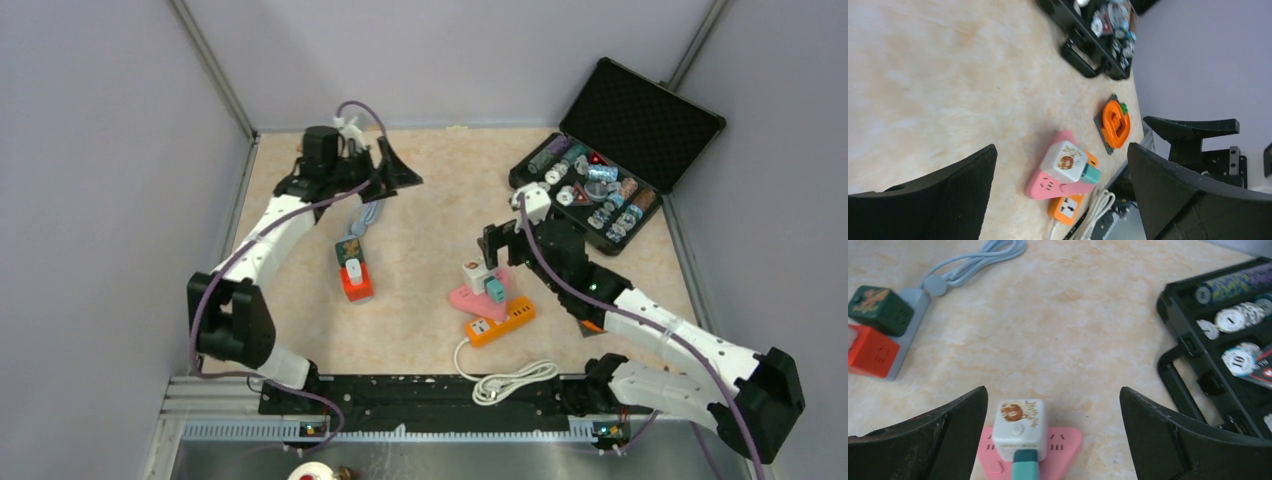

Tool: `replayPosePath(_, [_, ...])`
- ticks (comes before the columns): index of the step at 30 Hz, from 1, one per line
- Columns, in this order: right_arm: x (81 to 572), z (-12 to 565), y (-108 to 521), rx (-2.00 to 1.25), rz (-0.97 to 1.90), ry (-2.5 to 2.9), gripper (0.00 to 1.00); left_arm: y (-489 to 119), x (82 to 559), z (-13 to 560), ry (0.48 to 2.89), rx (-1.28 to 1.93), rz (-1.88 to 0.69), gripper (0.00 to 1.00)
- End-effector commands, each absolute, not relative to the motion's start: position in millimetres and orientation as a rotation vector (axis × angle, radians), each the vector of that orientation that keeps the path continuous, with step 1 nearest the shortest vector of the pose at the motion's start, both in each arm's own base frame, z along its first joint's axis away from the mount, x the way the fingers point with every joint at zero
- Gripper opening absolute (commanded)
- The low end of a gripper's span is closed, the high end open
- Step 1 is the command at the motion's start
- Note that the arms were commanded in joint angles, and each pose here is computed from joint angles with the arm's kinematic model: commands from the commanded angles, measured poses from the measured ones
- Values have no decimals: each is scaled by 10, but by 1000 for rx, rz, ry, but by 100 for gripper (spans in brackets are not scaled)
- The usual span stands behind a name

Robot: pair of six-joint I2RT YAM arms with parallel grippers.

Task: Insert the plug
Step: Reset both arms

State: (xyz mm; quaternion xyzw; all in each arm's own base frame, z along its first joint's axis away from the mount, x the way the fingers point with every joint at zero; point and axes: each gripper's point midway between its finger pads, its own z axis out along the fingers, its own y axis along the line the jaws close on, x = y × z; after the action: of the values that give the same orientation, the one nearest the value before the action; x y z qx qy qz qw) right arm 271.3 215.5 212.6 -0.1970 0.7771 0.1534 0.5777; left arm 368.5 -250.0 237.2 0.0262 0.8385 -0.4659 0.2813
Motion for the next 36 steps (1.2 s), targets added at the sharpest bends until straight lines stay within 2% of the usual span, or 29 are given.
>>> replayPosePath(1, [2962,2239,1876,-296,336,1838,99,-1722,3849,2559,2101,-79,-1021,99])
replayPosePath(8, [3258,1889,1145,-23,202,1936,99,-125,3746,2172,1974,-464,-355,99])
replayPosePath(11, [3302,1743,746,124,47,1908,99,219,3619,2015,1892,-464,-128,99])
replayPosePath(14, [3331,1665,528,165,-4,1838,97,342,3537,1846,1827,-370,-13,99])
replayPosePath(20, [3301,1315,122,171,-216,1810,95,413,3462,1388,1822,-268,83,99])
replayPosePath(25, [3379,988,125,134,-199,1805,96,326,3592,1248,1683,-238,15,99])
replayPosePath(28, [3549,1088,229,34,-166,1735,97,191,3733,1299,1643,-61,9,99])
replayPosePath(32, [3688,1099,166,-41,-191,1688,98,223,3861,1033,1695,-66,24,99])
replayPosePath(34, [3722,1095,-34,83,-203,1674,99,295,3892,1134,1642,-105,49,99])
replayPosePath(36, [3725,1081,-186,176,-176,1660,99,322,3880,1028,1730,-142,52,99])
